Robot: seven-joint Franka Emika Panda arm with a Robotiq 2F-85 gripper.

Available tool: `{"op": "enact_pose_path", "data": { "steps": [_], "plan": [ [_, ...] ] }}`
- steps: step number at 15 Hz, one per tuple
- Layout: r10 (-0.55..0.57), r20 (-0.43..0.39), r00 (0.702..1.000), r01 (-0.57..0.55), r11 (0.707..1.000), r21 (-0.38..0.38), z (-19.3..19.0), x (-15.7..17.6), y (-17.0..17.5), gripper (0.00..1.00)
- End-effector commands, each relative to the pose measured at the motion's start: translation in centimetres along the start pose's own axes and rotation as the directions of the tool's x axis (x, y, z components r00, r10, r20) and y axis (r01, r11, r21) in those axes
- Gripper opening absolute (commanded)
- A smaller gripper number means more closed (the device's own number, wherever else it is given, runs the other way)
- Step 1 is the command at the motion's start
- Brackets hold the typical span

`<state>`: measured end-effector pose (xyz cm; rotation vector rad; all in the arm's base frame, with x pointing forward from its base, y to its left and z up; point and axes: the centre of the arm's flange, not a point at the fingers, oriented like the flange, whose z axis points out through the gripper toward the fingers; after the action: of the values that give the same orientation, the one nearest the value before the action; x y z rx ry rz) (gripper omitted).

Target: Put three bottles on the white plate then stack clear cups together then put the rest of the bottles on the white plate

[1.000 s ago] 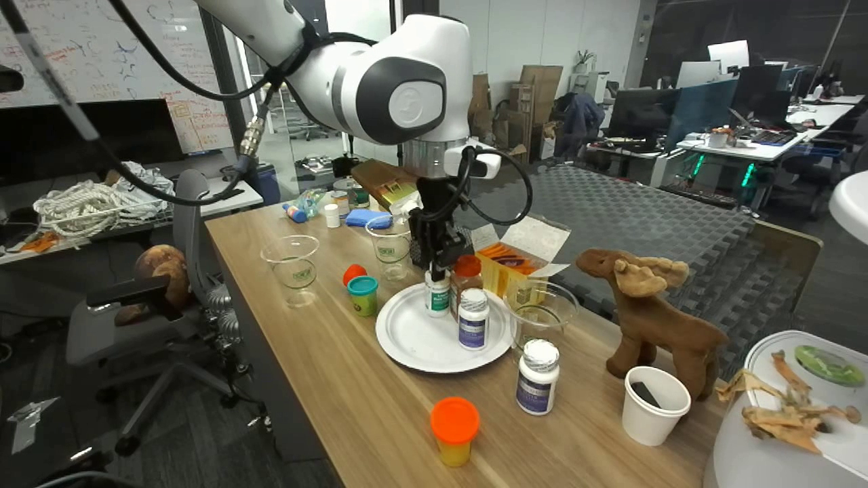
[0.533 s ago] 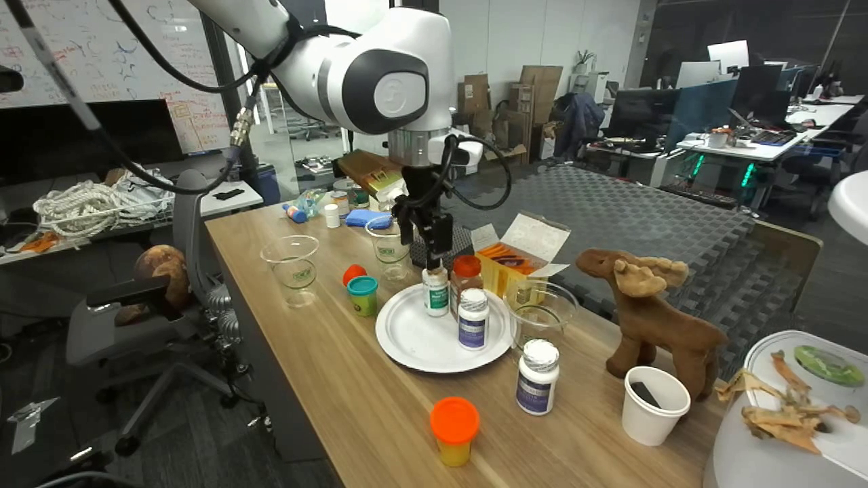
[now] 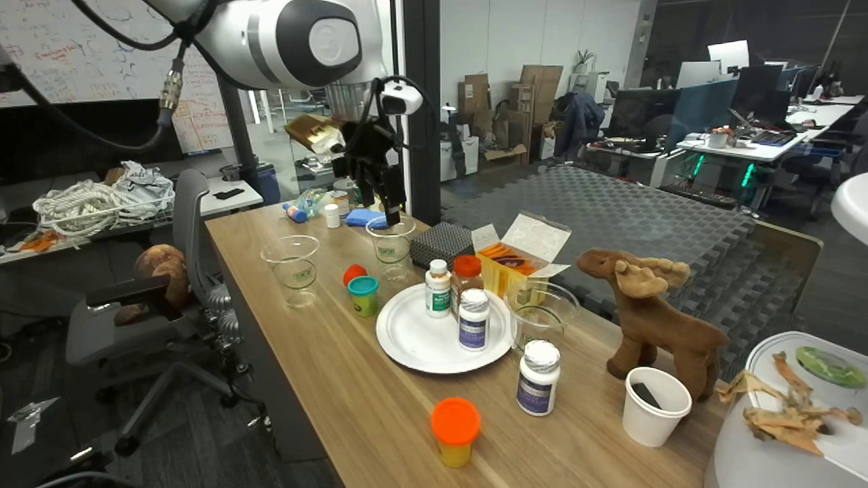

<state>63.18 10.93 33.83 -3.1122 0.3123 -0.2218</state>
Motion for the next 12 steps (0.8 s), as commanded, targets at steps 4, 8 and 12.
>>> {"op": "enact_pose_path", "data": {
  "steps": [4,8,12],
  "plan": [
    [0.008,-0.024,1.000,-0.008,1.000,-0.012,-4.3,-9.3,-1.6,1.00],
    [-0.024,0.069,0.997,0.021,0.999,0.045,-3.0,-13.2,-1.6,1.00],
    [-0.012,0.130,0.991,0.006,0.999,0.049,-0.2,-15.0,-0.5,1.00]
  ]
}}
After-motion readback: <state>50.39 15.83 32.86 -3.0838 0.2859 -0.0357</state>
